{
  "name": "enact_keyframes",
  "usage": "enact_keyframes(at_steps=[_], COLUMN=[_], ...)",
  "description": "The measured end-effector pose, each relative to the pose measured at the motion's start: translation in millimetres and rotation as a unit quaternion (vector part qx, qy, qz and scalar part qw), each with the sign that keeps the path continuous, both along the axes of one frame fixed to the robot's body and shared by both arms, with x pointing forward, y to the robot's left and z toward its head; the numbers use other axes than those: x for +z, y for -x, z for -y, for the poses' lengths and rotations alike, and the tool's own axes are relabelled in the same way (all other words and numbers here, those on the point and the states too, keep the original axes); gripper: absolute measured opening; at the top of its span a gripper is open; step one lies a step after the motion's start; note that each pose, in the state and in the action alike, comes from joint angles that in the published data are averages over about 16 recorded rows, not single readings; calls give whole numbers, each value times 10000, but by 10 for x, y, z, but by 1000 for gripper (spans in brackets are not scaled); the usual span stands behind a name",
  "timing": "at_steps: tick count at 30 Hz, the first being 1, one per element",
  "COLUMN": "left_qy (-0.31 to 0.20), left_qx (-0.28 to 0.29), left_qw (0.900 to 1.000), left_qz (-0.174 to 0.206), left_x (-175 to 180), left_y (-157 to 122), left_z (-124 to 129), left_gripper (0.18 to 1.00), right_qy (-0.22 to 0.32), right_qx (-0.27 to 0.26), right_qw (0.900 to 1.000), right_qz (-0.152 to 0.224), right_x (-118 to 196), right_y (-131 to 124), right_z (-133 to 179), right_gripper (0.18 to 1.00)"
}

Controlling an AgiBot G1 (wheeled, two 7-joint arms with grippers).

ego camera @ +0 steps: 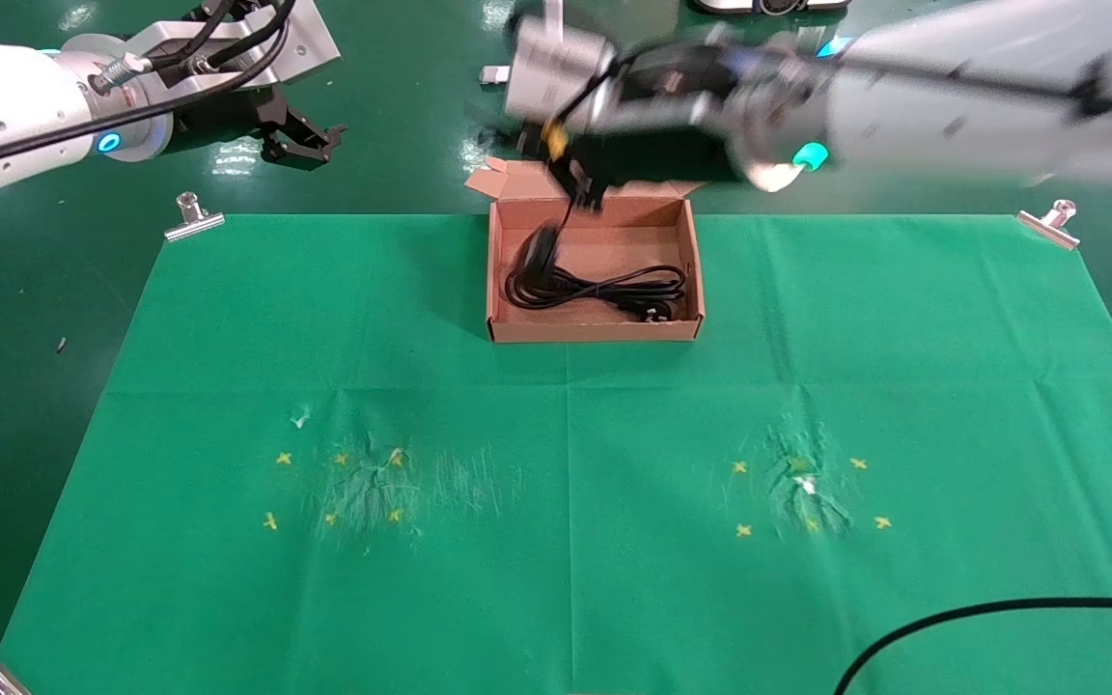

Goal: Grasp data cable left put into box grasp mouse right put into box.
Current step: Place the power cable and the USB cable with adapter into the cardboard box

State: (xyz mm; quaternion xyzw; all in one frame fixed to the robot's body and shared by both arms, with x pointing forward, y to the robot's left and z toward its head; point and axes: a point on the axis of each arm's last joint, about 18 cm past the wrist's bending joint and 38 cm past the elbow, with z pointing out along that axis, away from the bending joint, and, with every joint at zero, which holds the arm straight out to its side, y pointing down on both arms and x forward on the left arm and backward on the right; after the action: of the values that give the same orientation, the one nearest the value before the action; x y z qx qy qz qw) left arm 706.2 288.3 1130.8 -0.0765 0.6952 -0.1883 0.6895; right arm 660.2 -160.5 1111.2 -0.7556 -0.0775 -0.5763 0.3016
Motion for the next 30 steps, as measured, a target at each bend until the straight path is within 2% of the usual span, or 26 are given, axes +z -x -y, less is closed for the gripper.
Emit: enact_keyframes(at_steps=[5,13,23,30], left_qy=[14,13,7,19], left_qx=[59,113,128,125], left_qw=[10000,9999,9999,9999], left_qz=[21,51,50,42], left_x=[-12,-25,-32,-33], left_y=[31,65,71,65], left_z=[19,38,38,36], left_gripper=[982,999,1001,1001], right_qy=[150,174,131,122], right_qx=[-255,-629,-663,-644], right_qw=[9994,9976,9974,9976], right_qz=[-160,-251,-243,-241], right_x=[-218,-461,-514,-476], right_y=[-191,-448,-494,-469], right_z=[-65,10,39,36], right_gripper=[201,201,222,286])
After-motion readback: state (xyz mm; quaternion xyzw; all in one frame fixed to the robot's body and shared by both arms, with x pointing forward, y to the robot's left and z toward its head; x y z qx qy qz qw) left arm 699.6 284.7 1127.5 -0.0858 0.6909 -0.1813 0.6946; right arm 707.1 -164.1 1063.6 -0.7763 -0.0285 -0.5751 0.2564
